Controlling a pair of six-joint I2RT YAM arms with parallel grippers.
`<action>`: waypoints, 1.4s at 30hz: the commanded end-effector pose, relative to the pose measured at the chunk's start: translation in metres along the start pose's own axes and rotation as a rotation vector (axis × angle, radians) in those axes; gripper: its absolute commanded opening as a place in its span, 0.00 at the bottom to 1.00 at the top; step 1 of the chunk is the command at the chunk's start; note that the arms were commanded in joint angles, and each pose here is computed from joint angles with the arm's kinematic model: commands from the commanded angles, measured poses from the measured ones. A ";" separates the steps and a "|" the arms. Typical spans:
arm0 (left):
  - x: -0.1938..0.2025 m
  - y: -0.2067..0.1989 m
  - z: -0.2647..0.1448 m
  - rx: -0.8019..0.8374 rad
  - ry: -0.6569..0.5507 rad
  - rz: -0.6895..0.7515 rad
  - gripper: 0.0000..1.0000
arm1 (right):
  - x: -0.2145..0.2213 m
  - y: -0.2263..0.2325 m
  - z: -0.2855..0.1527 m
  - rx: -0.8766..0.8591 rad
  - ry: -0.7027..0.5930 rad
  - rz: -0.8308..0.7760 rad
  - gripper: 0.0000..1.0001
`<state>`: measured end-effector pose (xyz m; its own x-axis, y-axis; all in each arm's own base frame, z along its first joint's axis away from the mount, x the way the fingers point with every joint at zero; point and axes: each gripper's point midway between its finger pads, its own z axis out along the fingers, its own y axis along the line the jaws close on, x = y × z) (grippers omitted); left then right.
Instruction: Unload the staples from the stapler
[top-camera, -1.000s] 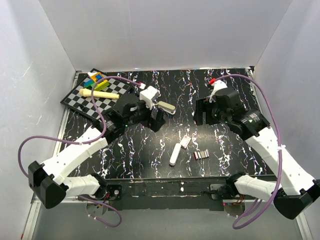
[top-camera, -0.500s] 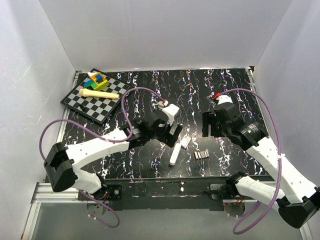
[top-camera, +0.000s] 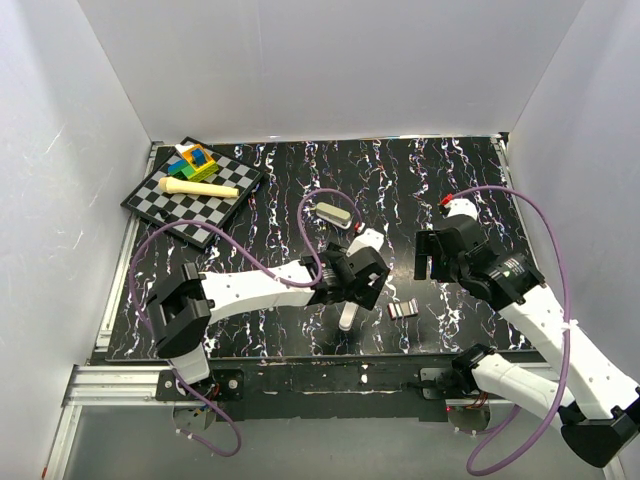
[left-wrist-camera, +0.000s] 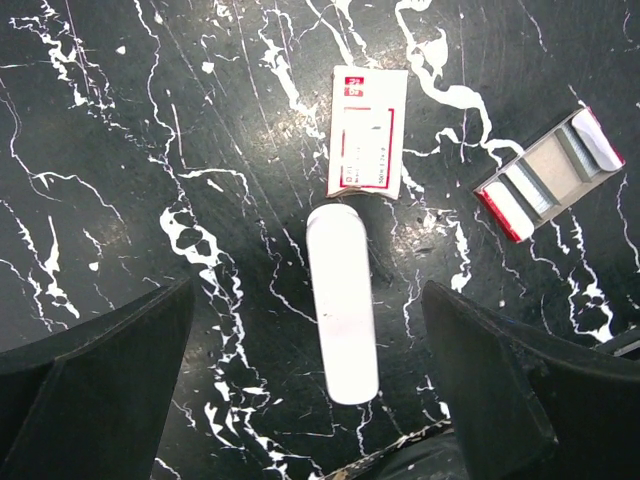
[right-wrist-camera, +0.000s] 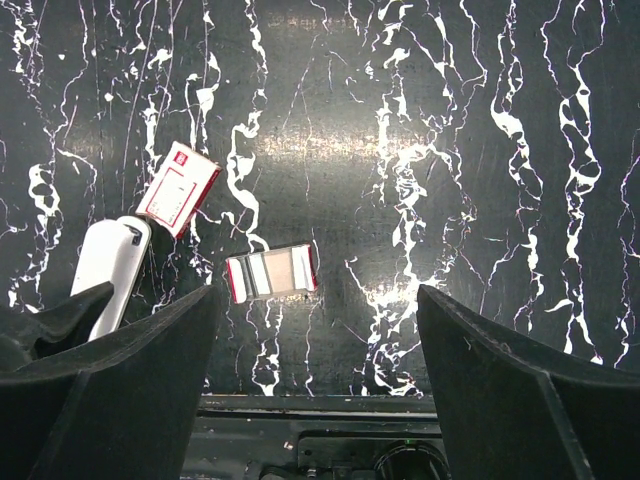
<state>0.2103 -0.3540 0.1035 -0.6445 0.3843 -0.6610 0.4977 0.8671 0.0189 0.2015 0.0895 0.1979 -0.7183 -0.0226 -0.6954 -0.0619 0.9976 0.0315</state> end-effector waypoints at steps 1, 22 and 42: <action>-0.018 -0.003 -0.009 -0.049 -0.051 -0.085 0.98 | 0.000 -0.005 -0.003 0.015 -0.016 0.018 0.87; 0.015 -0.023 0.024 0.015 0.045 -0.013 0.91 | 0.002 -0.007 -0.017 -0.018 -0.039 0.046 0.86; 0.029 -0.024 0.040 0.031 0.079 0.015 0.63 | 0.002 0.001 -0.017 -0.052 -0.024 0.048 0.84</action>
<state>0.2030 -0.3770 0.0596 -0.6800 0.4166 -0.6033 0.5163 0.8564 0.0094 0.1869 0.0873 0.2053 -0.7109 0.0135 -0.7031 -0.0682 0.9938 0.0881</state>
